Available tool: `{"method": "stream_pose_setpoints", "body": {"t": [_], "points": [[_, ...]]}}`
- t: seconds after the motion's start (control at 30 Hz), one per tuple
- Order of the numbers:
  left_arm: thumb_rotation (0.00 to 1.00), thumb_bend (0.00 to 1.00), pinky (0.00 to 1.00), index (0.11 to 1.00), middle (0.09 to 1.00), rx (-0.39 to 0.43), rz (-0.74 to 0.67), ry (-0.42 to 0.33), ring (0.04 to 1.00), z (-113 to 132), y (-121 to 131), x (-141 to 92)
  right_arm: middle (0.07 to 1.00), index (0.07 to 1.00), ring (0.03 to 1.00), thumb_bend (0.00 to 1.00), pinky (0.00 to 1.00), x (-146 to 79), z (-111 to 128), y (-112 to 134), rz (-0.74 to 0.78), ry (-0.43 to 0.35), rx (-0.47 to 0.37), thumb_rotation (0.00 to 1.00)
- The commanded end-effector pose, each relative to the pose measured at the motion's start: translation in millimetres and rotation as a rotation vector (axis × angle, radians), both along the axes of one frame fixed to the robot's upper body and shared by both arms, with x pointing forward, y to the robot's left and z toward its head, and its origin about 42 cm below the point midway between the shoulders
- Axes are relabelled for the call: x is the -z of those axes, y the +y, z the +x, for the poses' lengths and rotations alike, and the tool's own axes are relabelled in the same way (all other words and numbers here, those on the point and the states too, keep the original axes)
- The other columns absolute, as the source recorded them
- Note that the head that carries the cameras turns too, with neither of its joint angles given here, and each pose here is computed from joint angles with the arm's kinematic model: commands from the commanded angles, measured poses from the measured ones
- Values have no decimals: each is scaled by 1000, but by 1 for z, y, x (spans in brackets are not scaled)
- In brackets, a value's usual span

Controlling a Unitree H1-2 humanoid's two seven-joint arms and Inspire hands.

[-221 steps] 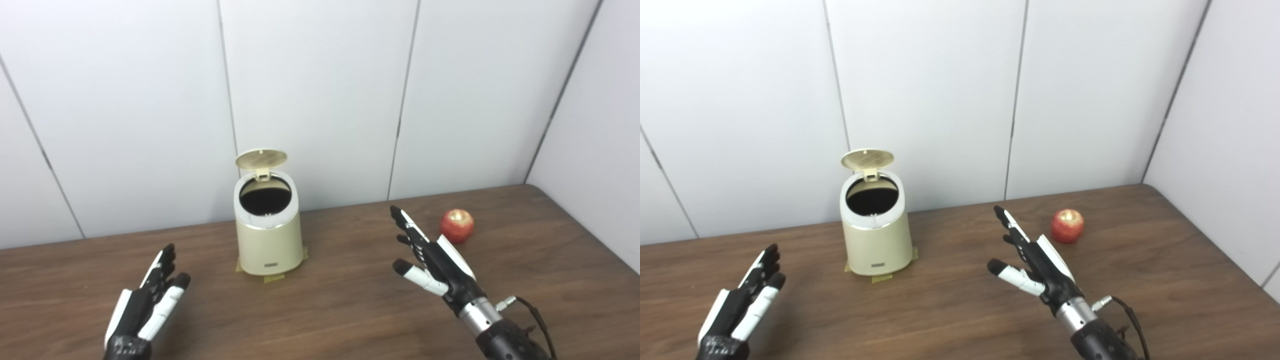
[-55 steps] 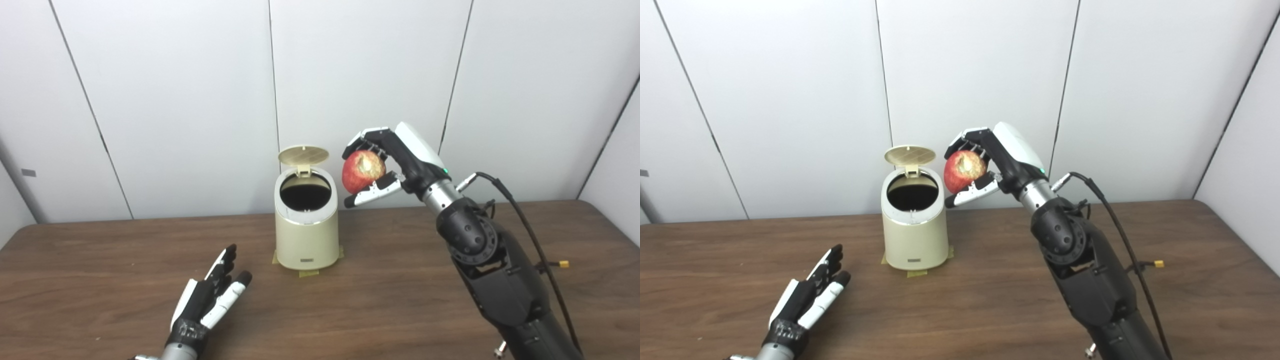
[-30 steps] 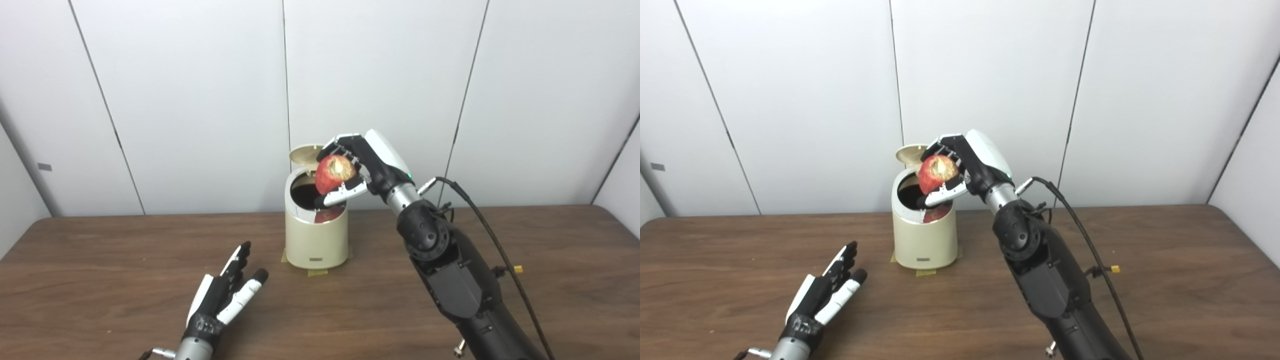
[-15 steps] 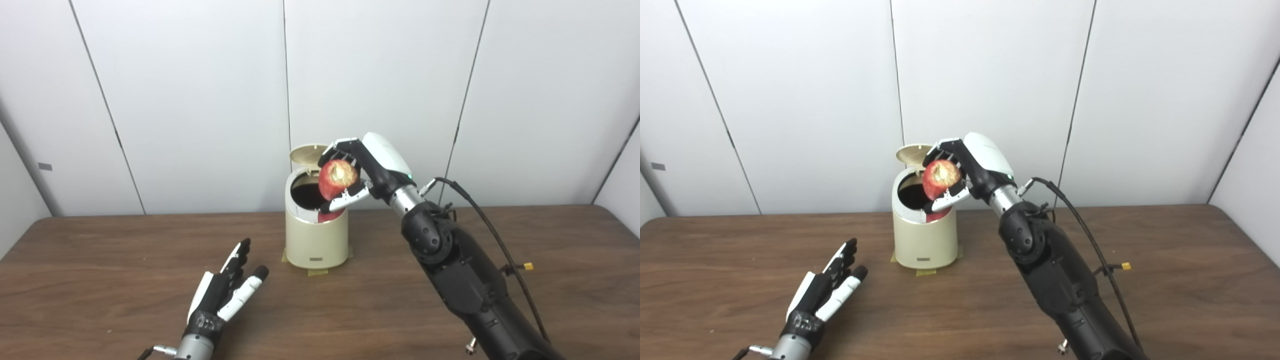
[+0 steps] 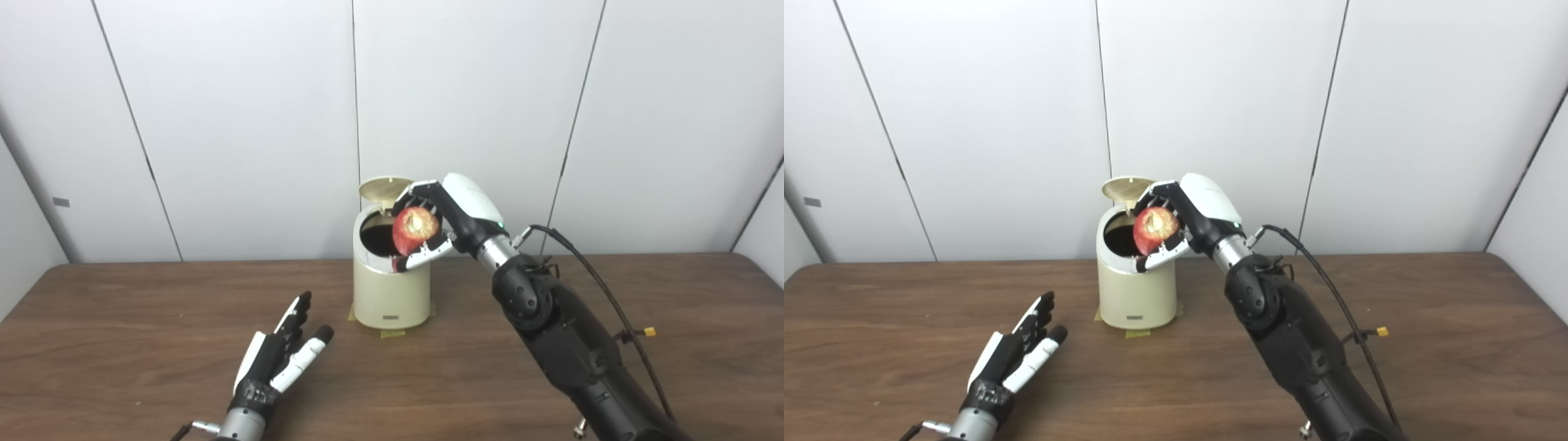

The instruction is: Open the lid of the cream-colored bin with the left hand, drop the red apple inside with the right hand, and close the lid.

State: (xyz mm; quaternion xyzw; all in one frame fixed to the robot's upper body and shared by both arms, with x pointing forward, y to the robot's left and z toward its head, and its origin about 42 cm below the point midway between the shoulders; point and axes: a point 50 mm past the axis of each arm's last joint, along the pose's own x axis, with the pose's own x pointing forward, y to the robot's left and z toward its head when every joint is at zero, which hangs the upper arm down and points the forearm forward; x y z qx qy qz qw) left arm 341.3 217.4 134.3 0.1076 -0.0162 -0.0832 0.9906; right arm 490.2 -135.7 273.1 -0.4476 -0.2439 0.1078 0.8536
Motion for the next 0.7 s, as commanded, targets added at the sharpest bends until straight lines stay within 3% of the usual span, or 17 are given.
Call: {"method": "stream_pose_setpoints", "body": {"t": [0.0,0.53,0.67], "points": [[728,858,1000,1000,1000,22,-4,-94,1000,12,-5,-22,484,557,370,508,314,-40,8,9,20,-124,-21,0],[739,857,1000,1000,1000,28,2,-101,1000,16,-8,-20,486,537,385,513,336,-33,16,28,59,-119,-17,0],[732,857,1000,1000,1000,26,-4,-100,1000,16,-9,-20,501,542,406,514,366,-32,17,29,-7,-122,2,0]]}}
